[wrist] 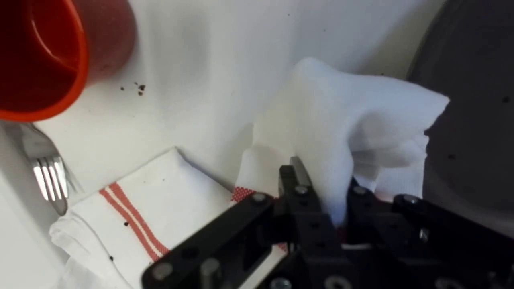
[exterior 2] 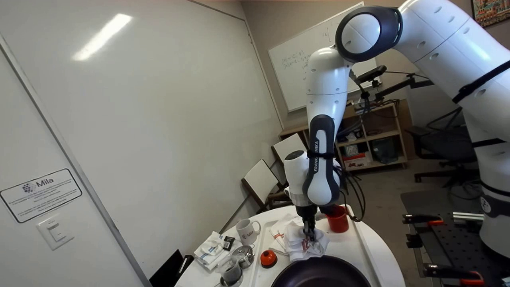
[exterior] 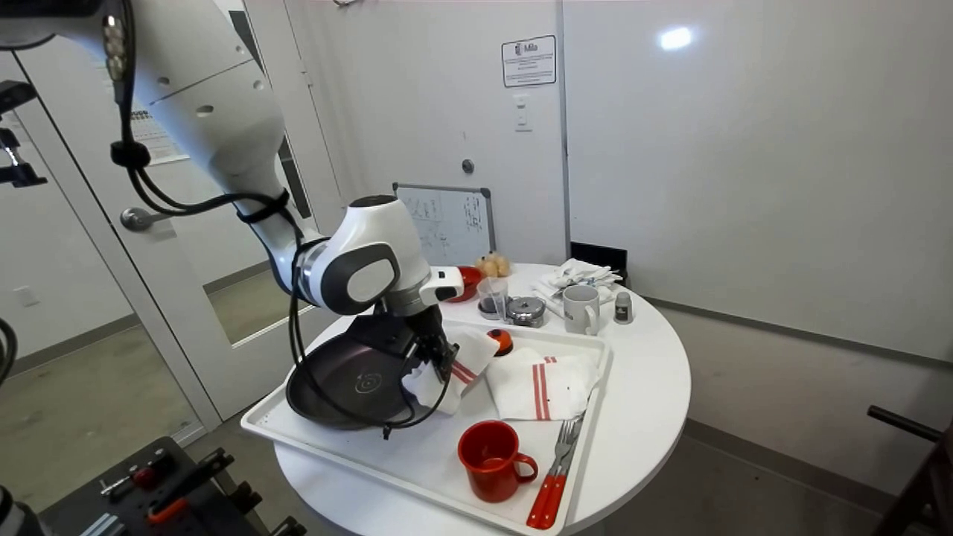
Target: Wipe the pan with a towel
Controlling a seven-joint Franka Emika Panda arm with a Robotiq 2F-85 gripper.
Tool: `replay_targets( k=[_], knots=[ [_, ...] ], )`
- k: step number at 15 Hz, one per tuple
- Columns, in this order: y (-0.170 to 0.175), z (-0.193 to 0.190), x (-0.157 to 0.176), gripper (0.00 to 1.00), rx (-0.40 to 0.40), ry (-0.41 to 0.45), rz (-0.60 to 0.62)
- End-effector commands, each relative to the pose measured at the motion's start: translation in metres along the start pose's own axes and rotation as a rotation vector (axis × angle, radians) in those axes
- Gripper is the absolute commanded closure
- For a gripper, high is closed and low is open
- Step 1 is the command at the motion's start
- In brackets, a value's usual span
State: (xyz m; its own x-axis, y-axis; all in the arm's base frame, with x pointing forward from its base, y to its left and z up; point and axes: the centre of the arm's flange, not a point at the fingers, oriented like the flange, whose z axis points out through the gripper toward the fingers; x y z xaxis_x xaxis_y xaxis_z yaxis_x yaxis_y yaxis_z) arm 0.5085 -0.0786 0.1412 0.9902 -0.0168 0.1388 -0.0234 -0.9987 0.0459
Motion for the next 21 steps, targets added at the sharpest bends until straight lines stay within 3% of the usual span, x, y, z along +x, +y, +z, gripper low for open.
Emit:
replay_targets(
  k=[1,14,19,20,21],
  knots=[
    [0.016,-0.003,-0.008,0.97,0.030,0.015,0.056],
    [0.058,0.053,-0.040,0.97,0.003,-0.117,0.156],
    [0.057,0.063,-0.048,0.97,0.003,-0.141,0.152],
    [0.054,0.060,-0.047,0.71,0.000,-0.139,0.146],
    [0.052,0.057,-0.047,0.60,-0.001,-0.135,0.141]
  ],
)
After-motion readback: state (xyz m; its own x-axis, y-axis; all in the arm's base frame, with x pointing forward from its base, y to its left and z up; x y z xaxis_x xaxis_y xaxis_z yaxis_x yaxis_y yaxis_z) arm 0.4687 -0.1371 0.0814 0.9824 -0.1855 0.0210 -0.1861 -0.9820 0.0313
